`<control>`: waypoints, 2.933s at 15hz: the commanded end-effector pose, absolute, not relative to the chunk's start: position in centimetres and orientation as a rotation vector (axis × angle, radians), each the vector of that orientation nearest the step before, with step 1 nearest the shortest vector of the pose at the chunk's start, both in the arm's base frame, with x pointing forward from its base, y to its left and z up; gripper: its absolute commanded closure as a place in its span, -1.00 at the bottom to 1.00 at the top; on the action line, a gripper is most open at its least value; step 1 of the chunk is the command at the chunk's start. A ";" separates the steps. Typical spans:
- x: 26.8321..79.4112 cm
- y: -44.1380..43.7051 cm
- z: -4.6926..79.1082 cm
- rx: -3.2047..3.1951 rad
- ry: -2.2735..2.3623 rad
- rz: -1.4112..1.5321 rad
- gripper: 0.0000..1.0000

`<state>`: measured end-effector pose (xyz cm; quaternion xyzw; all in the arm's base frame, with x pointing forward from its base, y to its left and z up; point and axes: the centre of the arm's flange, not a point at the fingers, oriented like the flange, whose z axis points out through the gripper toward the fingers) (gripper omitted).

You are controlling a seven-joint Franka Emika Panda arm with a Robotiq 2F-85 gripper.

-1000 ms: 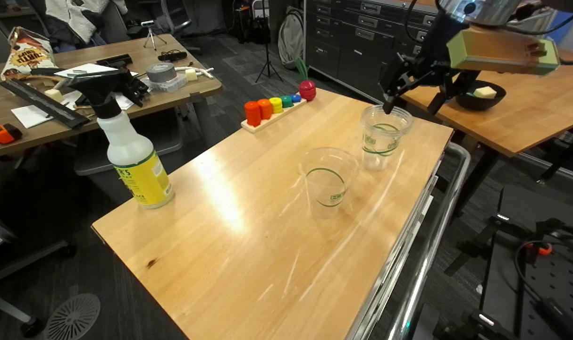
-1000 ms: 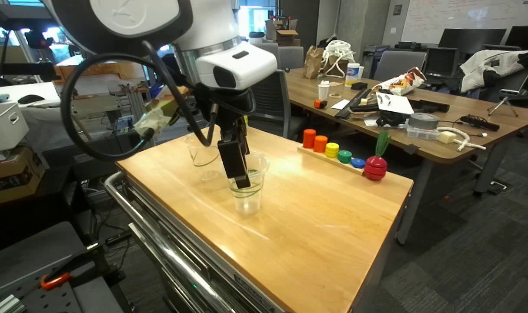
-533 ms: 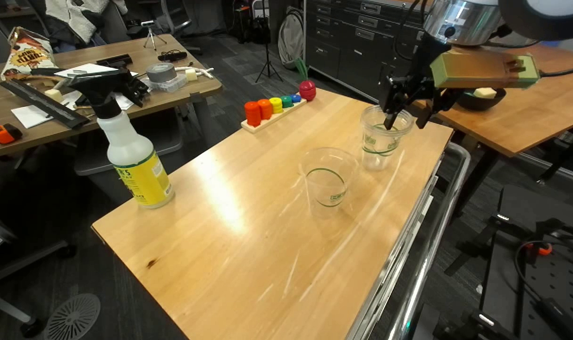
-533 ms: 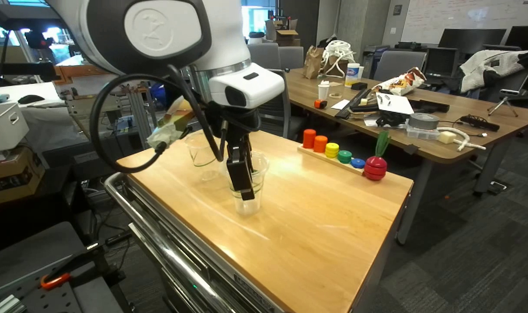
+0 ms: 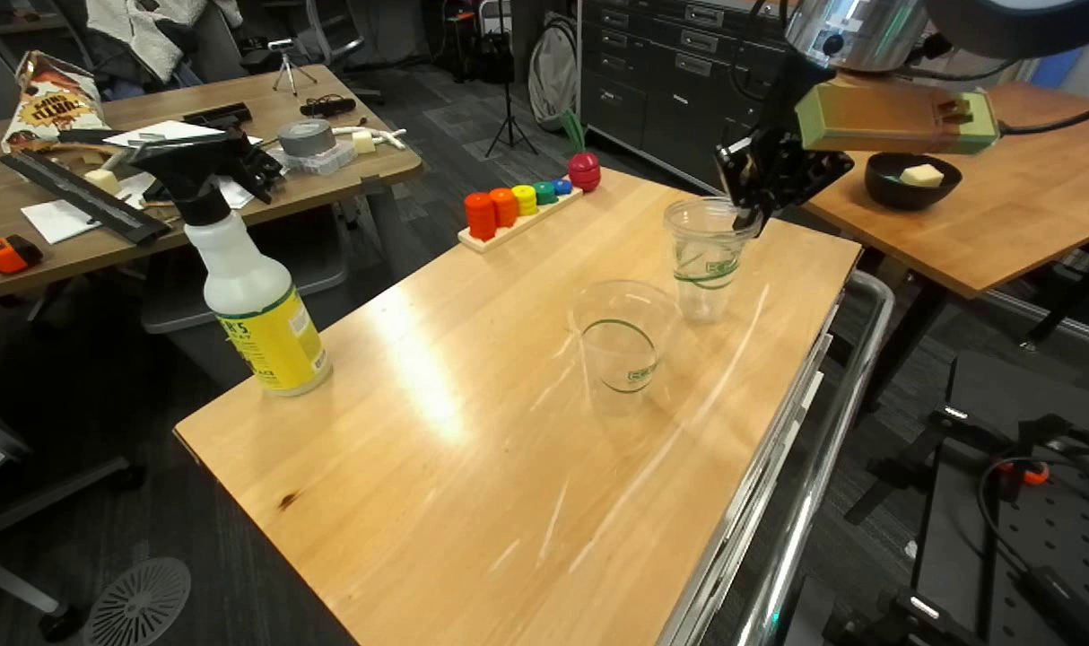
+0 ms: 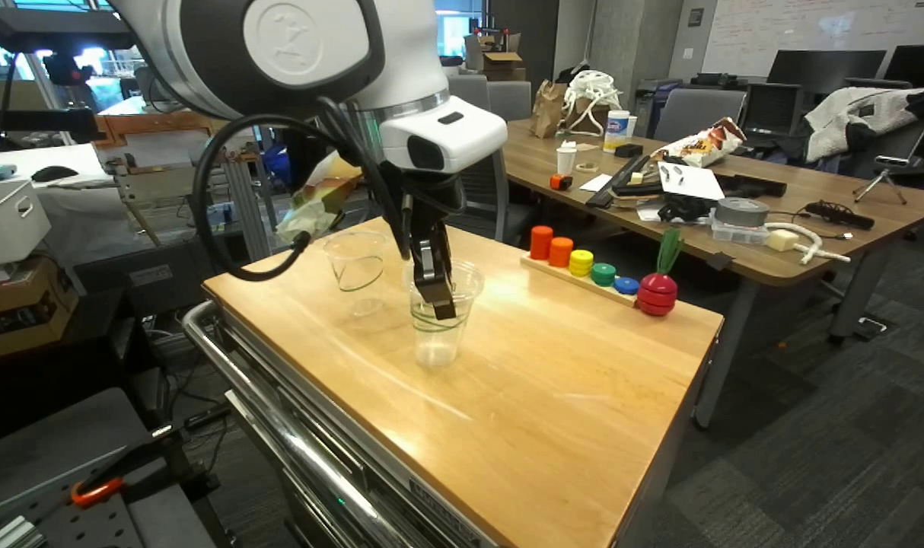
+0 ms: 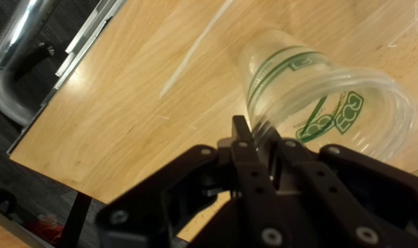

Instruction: Pick up the plastic cups from the table and put them in each other.

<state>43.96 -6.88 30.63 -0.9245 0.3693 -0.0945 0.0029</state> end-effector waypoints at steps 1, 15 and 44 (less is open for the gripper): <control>44.9 -6.1 30.7 -2.854 1.125 -0.217 0.95; 47.6 0.5 44.8 -2.958 0.840 -0.626 0.93; 45.8 6.1 39.6 -2.880 0.322 -0.290 0.95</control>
